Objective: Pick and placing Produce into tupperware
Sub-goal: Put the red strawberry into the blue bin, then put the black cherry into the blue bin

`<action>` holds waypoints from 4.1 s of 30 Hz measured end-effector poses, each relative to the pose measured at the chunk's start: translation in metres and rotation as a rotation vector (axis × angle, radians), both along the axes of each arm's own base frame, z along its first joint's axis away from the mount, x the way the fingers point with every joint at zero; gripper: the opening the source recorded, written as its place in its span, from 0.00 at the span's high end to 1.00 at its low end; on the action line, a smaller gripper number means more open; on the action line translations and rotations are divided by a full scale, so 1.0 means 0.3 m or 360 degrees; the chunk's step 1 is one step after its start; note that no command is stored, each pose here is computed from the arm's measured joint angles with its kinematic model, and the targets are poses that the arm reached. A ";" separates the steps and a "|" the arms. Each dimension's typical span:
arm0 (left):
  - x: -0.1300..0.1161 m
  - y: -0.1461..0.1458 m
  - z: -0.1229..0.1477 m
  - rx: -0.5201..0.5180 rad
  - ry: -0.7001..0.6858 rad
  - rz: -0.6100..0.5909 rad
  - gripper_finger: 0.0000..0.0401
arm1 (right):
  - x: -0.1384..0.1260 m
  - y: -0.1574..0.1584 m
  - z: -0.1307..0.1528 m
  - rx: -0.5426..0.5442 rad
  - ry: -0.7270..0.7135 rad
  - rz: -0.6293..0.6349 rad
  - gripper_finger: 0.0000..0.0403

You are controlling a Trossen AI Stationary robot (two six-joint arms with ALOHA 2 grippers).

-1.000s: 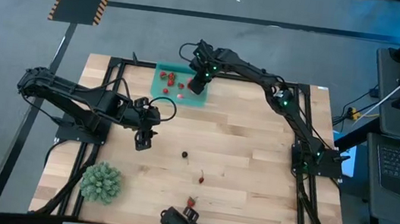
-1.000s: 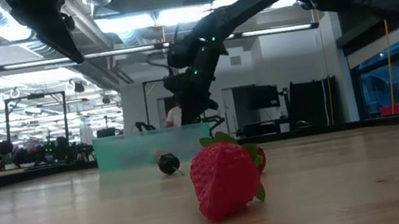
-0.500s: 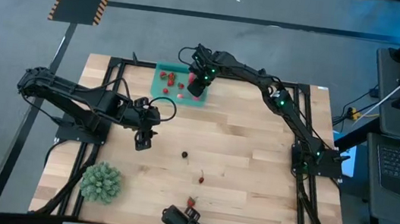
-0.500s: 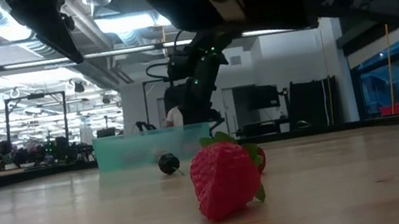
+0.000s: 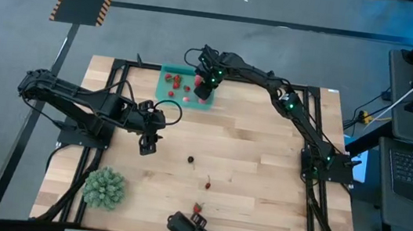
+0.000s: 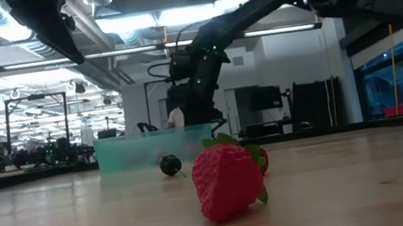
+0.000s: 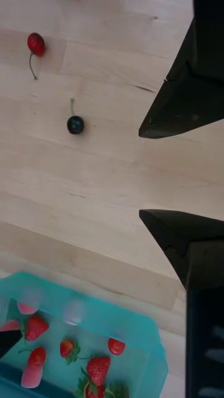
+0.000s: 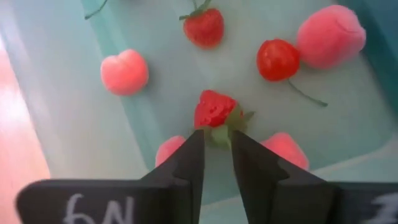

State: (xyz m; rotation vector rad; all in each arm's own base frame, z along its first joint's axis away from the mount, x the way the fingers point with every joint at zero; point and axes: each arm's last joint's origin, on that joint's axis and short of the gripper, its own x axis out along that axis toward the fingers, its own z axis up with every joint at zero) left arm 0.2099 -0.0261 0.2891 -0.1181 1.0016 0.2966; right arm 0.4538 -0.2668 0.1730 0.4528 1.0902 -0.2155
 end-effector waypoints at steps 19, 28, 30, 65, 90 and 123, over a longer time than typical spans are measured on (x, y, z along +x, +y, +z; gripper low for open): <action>0.000 0.000 0.000 -0.0002 -0.0001 0.0003 0.53 | -0.193 0.197 0.507 -0.0082 -0.0052 0.0248 0.71; 0.000 -0.001 0.000 -0.0034 -0.0012 0.0041 0.53 | -0.284 0.415 0.624 -0.0014 0.0140 0.0570 0.75; 0.003 -0.003 0.001 -0.0066 -0.0021 0.0025 0.53 | -0.306 0.456 0.647 -0.0022 0.0128 0.0607 0.75; 0.422 -0.045 -0.436 -0.0019 0.0098 -0.0570 0.53 | -0.906 0.856 0.489 0.0047 -0.0456 0.0395 0.75; 0.443 -0.036 -0.513 0.0064 0.0181 -0.0562 0.53 | -0.903 0.855 0.481 0.0044 -0.0459 0.0397 0.75; 0.432 -0.036 -0.403 0.0044 -0.0011 -0.0558 0.74 | -0.903 0.855 0.480 0.0045 -0.0457 0.0394 0.75</action>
